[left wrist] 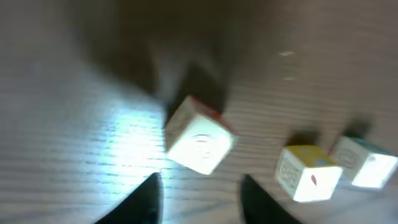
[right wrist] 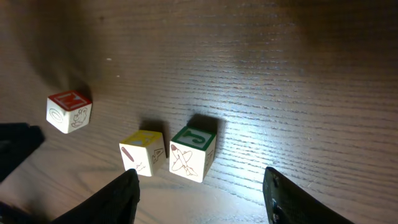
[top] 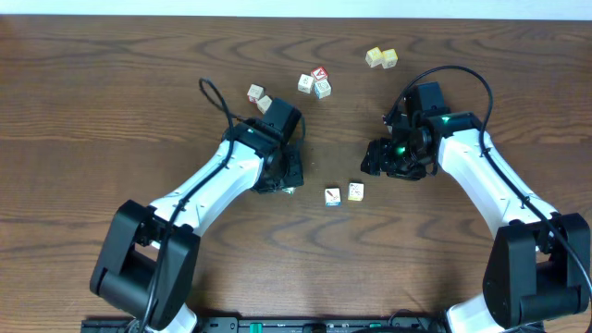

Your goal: Lift 3 blocks

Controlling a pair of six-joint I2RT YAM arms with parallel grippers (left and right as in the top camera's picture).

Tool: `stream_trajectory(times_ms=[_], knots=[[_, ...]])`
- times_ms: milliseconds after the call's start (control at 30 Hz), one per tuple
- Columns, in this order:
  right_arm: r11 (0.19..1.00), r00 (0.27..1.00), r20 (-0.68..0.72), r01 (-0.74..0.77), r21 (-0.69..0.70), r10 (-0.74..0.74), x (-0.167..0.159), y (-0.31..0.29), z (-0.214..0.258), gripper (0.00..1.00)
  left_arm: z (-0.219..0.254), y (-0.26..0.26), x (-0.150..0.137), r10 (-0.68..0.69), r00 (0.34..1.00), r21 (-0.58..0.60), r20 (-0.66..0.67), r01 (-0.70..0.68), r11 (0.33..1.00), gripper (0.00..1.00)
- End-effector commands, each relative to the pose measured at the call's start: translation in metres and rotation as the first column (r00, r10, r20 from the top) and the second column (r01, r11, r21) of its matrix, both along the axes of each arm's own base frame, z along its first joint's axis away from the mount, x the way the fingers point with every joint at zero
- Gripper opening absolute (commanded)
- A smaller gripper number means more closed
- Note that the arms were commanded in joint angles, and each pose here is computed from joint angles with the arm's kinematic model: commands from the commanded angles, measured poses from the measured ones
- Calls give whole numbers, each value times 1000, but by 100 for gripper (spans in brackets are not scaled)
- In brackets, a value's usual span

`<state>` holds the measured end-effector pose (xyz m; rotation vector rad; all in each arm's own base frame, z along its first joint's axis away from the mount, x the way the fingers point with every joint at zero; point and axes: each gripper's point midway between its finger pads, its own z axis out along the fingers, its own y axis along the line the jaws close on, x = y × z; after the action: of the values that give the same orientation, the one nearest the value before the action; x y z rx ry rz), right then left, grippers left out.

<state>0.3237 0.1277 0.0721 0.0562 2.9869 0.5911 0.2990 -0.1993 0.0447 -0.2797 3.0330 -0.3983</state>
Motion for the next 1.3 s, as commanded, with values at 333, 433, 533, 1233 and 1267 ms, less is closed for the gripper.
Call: stream_trajectory(times_ms=[333, 433, 533, 1233, 1267], knots=[[999, 999, 29, -23, -35, 24, -1, 3, 5, 59, -49, 27, -14, 314, 941, 126, -128, -299, 946, 8], [999, 999, 30, -22, -38, 23, -1, 3, 5, 59, -48, 27, -8, 315, 942, 112, -114, -303, 946, 8], [999, 999, 30, -22, -39, 23, -1, 3, 5, 59, -47, 28, -1, 238, 968, 92, -85, -231, 969, 8], [999, 999, 32, -28, -42, 29, -1, 2, 5, 59, -1, 52, 4, 8, 1000, 57, -16, -7, 998, 8], [999, 999, 32, -28, -42, 29, -1, 2, 5, 59, -3, 59, 6, 33, 999, 88, -10, -32, 996, 8]])
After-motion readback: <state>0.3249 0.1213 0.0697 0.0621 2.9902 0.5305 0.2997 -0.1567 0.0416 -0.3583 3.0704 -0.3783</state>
